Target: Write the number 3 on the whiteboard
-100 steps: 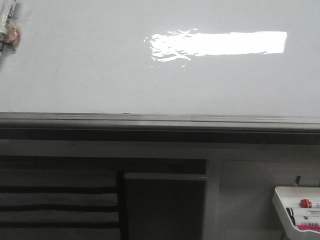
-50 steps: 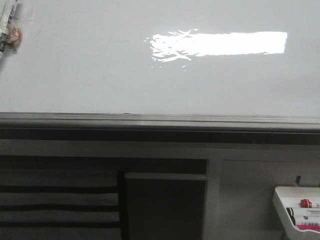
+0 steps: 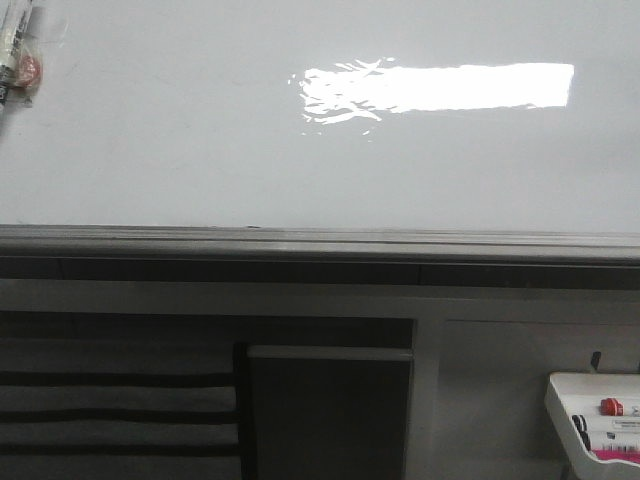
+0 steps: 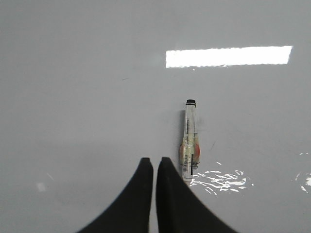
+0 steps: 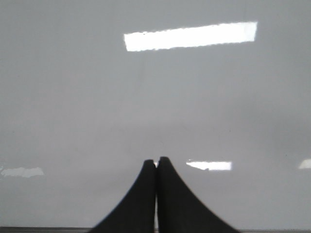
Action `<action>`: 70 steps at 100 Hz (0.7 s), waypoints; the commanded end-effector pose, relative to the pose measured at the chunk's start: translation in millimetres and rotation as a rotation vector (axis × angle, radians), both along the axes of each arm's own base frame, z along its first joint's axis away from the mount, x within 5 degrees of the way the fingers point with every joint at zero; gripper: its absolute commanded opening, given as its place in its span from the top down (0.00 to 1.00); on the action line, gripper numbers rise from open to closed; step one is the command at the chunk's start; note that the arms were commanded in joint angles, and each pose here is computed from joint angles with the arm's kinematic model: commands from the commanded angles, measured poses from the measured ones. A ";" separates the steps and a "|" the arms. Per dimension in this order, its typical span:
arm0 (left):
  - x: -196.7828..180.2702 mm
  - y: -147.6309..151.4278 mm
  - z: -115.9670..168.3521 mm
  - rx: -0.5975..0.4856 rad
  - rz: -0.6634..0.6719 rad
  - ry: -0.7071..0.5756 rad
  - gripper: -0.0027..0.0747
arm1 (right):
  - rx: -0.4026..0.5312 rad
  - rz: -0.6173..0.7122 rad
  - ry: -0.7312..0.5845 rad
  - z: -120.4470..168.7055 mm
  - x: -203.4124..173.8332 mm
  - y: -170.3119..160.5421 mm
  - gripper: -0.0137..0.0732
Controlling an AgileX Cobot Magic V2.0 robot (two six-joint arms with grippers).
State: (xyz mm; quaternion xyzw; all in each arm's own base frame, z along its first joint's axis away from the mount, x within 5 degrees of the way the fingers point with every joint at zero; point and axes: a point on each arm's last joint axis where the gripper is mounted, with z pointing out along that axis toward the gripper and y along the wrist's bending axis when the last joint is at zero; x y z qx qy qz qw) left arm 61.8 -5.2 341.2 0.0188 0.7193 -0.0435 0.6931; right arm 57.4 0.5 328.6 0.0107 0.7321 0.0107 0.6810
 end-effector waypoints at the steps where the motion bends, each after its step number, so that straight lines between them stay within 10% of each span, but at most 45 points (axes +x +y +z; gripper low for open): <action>1: 0.9 -0.4 15.2 -0.027 -0.004 -0.084 0.99 | -0.007 -0.005 -0.094 17.3 0.9 -0.4 0.93; 28: 1.0 0.0 14.8 -0.012 0.001 -0.081 0.99 | -0.007 -0.005 -0.099 17.7 0.9 -0.4 0.93; 42: 1.0 0.4 14.8 0.005 0.006 -0.083 0.94 | -0.018 -0.009 -0.100 17.9 0.9 -0.7 0.77; 70: 1.1 0.7 13.6 0.014 0.009 -0.071 0.26 | -0.022 -0.010 -0.098 17.6 0.9 -0.8 0.15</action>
